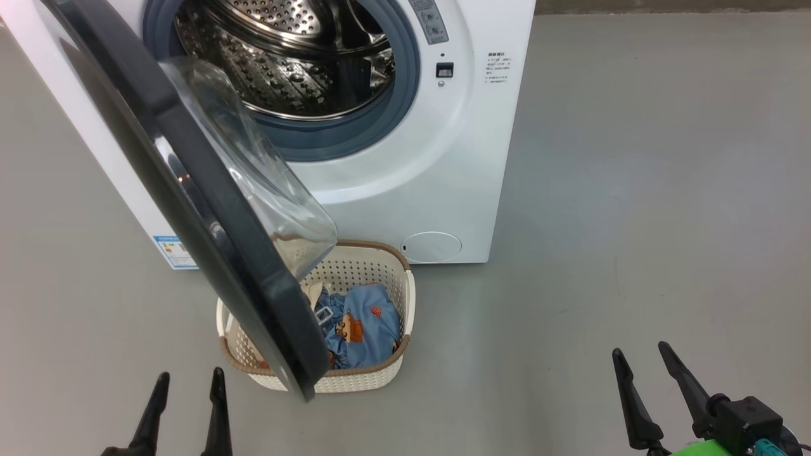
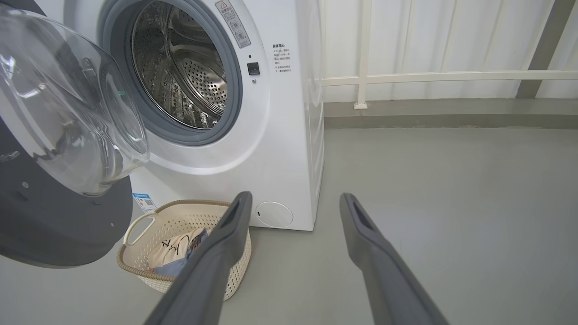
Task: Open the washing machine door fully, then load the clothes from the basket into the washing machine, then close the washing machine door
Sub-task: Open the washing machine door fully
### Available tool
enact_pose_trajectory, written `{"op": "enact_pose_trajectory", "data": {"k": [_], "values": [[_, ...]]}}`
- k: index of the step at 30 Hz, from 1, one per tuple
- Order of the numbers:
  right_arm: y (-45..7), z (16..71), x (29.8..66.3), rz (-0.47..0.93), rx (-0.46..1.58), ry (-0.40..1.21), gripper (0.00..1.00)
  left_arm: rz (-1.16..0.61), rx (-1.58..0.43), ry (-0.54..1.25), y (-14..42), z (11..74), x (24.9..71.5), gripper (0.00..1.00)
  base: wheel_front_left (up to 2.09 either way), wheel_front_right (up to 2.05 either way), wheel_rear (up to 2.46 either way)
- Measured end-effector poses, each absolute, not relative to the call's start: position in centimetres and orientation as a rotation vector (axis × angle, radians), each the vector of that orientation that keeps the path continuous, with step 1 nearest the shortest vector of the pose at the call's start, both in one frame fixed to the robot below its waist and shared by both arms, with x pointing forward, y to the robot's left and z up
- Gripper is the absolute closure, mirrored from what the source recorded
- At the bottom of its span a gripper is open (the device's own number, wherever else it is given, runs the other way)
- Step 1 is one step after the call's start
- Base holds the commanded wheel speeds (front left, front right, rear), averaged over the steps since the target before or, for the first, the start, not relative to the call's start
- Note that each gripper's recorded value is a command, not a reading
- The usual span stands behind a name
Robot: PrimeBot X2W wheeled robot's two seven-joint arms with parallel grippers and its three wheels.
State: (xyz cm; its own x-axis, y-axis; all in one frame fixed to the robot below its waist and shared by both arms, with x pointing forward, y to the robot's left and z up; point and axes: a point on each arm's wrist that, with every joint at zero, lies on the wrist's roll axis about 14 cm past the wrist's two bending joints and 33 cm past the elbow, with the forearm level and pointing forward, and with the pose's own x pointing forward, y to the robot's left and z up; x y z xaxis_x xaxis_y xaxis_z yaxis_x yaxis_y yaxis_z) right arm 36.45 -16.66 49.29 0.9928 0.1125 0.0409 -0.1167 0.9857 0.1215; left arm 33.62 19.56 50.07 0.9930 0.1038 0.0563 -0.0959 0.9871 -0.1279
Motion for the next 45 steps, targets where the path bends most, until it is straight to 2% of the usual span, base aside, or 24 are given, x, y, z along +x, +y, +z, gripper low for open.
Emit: {"op": "enact_pose_trajectory", "data": {"k": [6, 7, 8, 9, 16, 23, 33, 39, 45], "values": [[-16.6, 49.3, 36.5, 0.117, 0.124, -0.033, 0.00, 0.092, -0.127, -0.068, 19.5, 50.2, 33.7, 0.00, 0.00, 0.00, 0.00], [-16.6, 49.2, 36.5, 0.117, 0.124, -0.031, 0.00, 0.092, -0.127, -0.069, 19.5, 50.3, 33.7, 0.51, 0.00, 0.00, 0.00], [-16.6, 49.2, 36.4, 0.117, 0.124, -0.031, 0.00, 0.092, -0.128, -0.071, 19.5, 50.3, 33.7, 0.85, 0.00, 0.00, 0.00], [-16.6, 49.2, 36.4, 0.116, 0.124, -0.031, 0.00, 0.086, -0.129, -0.073, 19.4, 50.4, 33.7, 1.00, 0.00, 0.00, 0.00], [-16.5, 49.1, 36.4, 0.119, 0.127, -0.027, 0.00, 0.097, -0.131, -0.154, 20.2, 52.9, 34.1, 1.00, 0.00, 0.00, 0.00], [-16.0, 49.0, 36.5, 0.126, 0.137, -0.025, 0.00, 0.056, -0.112, -0.514, 20.7, 64.2, 34.5, 1.00, 0.00, 0.00, 0.00], [-16.2, 48.9, 36.4, 0.116, 0.141, -0.023, 0.00, -0.310, -0.088, -0.868, 11.3, 75.0, 31.6, 1.00, 0.00, 0.00, 0.00], [-16.5, 48.8, 36.2, 0.106, 0.142, -0.020, 0.00, -0.532, -0.152, -0.857, 5.2, 74.8, 30.0, 1.00, 0.00, 0.00, 0.00], [-16.6, 47.8, 36.2, 0.100, 0.143, 0.011, 0.00, -0.652, -0.189, -0.703, 1.3, 71.0, 30.7, 1.00, 0.00, 0.00, 0.00]]}}
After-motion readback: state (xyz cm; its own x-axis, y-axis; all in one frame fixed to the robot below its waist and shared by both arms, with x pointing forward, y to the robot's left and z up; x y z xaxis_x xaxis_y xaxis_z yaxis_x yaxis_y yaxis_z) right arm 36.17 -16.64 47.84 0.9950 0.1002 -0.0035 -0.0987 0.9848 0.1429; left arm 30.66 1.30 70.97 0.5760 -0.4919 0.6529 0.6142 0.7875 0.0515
